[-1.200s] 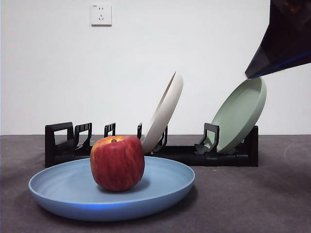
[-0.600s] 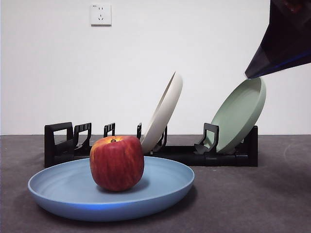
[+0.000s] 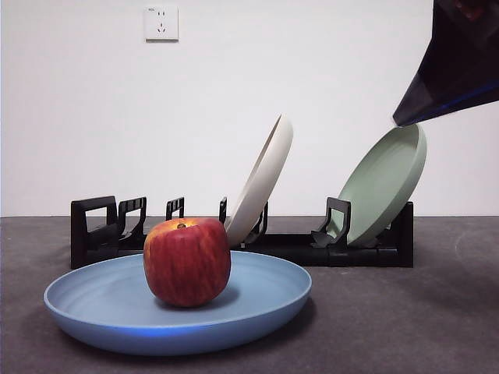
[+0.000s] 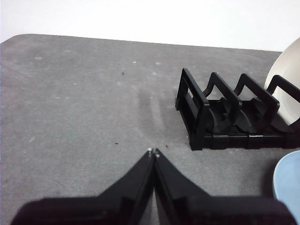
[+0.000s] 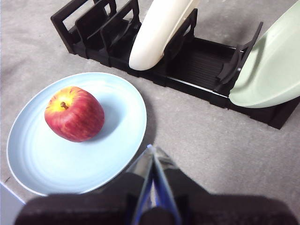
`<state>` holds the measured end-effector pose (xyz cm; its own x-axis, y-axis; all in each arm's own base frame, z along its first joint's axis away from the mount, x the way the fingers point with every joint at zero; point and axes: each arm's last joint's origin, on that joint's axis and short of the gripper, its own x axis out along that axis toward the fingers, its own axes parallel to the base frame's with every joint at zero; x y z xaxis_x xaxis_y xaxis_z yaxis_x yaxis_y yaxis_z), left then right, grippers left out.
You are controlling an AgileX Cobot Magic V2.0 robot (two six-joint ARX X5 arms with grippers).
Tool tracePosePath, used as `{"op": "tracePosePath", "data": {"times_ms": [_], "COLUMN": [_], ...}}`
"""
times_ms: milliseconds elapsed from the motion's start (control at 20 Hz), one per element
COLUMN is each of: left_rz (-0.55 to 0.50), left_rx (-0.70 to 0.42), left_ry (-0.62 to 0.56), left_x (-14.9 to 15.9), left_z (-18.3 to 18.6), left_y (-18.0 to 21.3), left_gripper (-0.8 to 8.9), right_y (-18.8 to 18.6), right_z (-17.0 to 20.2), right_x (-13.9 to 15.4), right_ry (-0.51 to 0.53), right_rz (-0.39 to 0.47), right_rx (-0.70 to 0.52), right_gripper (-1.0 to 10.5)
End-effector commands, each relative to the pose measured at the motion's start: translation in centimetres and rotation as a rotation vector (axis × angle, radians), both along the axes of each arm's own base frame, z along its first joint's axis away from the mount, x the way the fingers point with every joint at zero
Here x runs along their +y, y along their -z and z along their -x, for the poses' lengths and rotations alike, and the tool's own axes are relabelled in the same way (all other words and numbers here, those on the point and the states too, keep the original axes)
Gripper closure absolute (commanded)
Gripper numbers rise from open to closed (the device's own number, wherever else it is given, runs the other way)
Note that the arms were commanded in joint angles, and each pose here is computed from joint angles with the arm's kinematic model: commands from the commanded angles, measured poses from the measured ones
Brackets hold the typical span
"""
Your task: Take the blue plate from the plate rack,put the plate on the table,take the apple from the table,put the apple in the plate
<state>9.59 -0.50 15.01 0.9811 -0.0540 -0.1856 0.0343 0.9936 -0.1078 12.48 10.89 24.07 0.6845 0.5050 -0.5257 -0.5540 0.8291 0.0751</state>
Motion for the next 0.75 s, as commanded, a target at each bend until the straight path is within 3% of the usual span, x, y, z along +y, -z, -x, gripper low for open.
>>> {"op": "tracePosePath", "data": {"times_ms": [50, 350, 500, 600, 750], "left_rz": [0.006, 0.006, 0.006, 0.006, 0.006], "left_rx": [0.01, 0.01, 0.01, 0.01, 0.01], "left_ry": [-0.005, -0.005, -0.005, -0.005, -0.005], "left_x": [0.0, 0.0, 0.0, 0.0, 0.0], "left_z": [0.0, 0.0, 0.0, 0.0, 0.0], "left_y": [0.4, 0.4, 0.4, 0.4, 0.4], "left_gripper": [8.16, 8.16, 8.16, 8.16, 8.16], "right_y": [0.0, -0.3, -1.0, -1.0, 0.0], "right_z": [0.0, 0.5, 1.2, 1.2, 1.5], "right_x": [0.0, -0.5, -1.7, -3.1, -5.8], "right_ry": [0.007, 0.015, 0.005, 0.064, 0.224], "right_rz": [-0.008, -0.008, 0.093, 0.104, 0.036], "right_rx": [0.002, -0.011, -0.135, -0.192, -0.203], "right_gripper": [9.5, 9.5, 9.5, 9.5, 9.5]}}
